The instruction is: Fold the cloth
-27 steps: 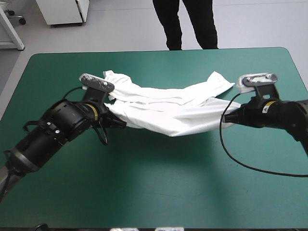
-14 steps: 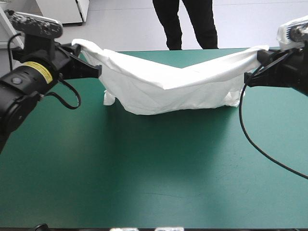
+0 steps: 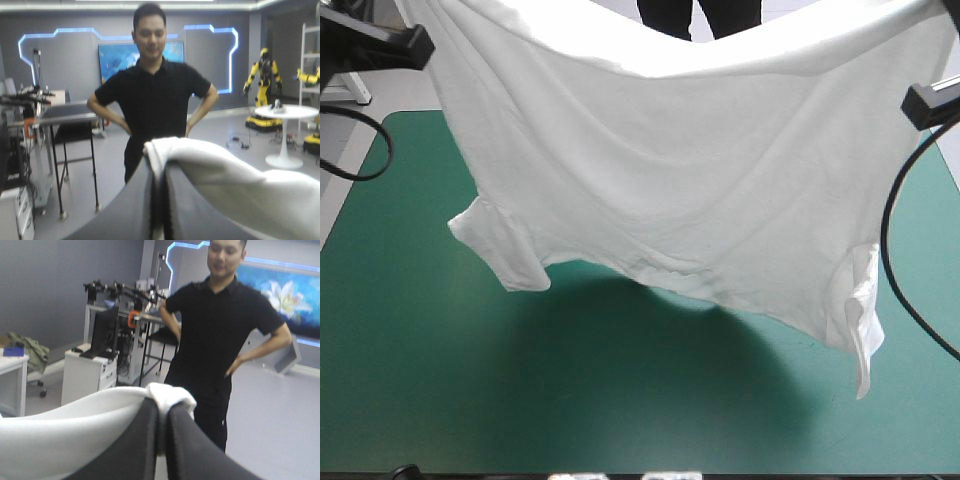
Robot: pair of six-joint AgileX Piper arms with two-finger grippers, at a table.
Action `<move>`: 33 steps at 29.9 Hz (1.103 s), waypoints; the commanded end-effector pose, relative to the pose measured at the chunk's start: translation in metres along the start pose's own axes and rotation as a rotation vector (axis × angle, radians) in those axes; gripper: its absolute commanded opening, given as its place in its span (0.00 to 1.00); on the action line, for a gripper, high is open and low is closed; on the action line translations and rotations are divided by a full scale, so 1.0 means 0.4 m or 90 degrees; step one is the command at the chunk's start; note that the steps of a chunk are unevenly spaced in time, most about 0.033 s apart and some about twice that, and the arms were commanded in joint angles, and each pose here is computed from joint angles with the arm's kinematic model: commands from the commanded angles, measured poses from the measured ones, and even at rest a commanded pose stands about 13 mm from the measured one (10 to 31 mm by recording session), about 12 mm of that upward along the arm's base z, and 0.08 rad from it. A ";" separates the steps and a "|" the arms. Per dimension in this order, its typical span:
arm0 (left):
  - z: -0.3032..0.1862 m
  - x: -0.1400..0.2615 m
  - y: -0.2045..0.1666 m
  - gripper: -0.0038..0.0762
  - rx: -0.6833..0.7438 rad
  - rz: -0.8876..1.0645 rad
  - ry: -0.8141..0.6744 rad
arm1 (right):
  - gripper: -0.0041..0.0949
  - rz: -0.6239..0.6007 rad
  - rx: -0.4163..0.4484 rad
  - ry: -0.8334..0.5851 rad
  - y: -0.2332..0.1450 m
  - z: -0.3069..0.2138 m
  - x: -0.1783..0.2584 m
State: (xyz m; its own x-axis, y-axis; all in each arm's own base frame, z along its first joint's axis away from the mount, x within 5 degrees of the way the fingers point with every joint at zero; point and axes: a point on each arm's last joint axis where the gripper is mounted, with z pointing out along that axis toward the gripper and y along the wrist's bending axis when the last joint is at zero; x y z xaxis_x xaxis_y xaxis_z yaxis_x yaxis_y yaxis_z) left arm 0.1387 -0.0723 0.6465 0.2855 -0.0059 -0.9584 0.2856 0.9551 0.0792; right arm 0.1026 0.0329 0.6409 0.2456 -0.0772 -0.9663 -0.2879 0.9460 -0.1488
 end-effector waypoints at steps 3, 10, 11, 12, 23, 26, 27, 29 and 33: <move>-0.066 -0.107 0.025 0.04 0.012 -0.010 -0.193 | 0.02 -0.034 0.017 -0.181 -0.003 -0.058 -0.091; -0.074 -0.116 0.016 0.04 0.044 -0.009 -0.212 | 0.02 -0.039 0.026 -0.204 -0.006 -0.060 -0.102; -0.070 -0.113 0.014 0.04 0.045 0.000 -0.209 | 0.02 -0.035 0.025 -0.199 -0.006 -0.055 -0.099; -0.063 -0.109 0.010 0.04 0.045 0.005 -0.205 | 0.02 -0.030 0.024 -0.193 -0.007 -0.049 -0.096; 0.154 0.013 -0.007 0.04 -0.133 0.124 -0.135 | 0.02 -0.036 0.054 -0.106 -0.035 0.254 0.043; 0.227 0.052 0.016 0.04 -0.141 0.107 -0.150 | 0.02 -0.036 0.066 -0.136 -0.041 0.336 0.080; 0.252 0.065 0.026 0.04 -0.132 0.100 -0.160 | 0.02 -0.037 0.072 -0.152 -0.044 0.359 0.090; 0.291 0.086 0.049 0.04 -0.117 0.084 -0.182 | 0.02 -0.037 0.079 -0.176 -0.047 0.392 0.104; 0.345 0.111 0.074 0.04 -0.096 0.080 -0.225 | 0.02 -0.044 0.088 -0.202 -0.051 0.441 0.117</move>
State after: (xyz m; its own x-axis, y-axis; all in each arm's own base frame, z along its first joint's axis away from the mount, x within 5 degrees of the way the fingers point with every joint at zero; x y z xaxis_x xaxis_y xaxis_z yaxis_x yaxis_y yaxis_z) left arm 0.3072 -0.0936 0.6170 0.4534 0.0881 -0.8870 0.0519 0.9908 0.1250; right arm 0.3054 0.0729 0.6047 0.3577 -0.0895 -0.9296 -0.1945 0.9664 -0.1678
